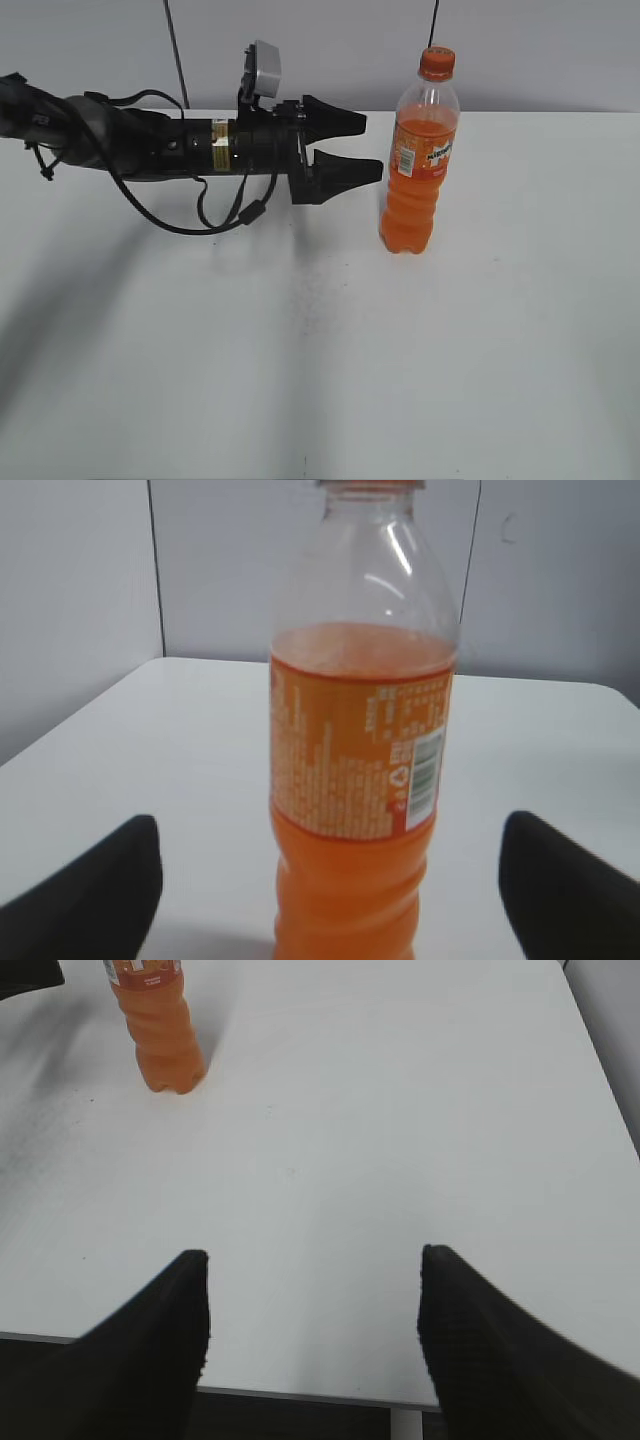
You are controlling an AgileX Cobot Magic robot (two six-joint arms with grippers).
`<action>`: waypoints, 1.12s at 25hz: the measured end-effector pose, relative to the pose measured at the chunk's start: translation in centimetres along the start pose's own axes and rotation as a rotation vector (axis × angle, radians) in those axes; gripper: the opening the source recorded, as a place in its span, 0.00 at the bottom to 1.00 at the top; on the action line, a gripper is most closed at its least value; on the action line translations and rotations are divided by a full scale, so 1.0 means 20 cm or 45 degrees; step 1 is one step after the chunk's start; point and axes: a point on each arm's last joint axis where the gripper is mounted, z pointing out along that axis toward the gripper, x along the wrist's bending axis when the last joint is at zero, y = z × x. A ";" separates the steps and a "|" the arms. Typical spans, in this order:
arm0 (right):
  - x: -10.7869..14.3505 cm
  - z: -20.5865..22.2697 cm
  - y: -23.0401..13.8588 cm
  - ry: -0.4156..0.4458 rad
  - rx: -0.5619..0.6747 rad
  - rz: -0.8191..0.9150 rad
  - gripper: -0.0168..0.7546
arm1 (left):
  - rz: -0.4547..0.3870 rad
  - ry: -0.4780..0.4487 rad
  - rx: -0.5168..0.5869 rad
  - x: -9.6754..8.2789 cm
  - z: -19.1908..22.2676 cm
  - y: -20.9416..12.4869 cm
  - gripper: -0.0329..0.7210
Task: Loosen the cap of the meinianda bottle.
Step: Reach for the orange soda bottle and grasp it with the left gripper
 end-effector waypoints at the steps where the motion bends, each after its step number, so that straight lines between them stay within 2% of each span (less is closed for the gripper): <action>1: 0.00 0.00 0.00 0.000 0.000 0.000 0.66 | -0.006 -0.011 -0.003 0.00 0.02 0.00 0.86; 7: 0.00 0.00 0.00 0.000 0.000 0.000 0.66 | -0.035 -0.062 -0.028 0.02 0.16 -0.01 0.83; 22: 0.00 0.00 0.00 0.000 0.000 0.000 0.66 | -0.046 -0.146 -0.077 -0.01 0.38 -0.08 0.83; 28: 0.00 0.00 0.00 0.000 0.000 -0.001 0.66 | -0.084 -0.174 -0.087 -0.01 0.44 -0.09 0.82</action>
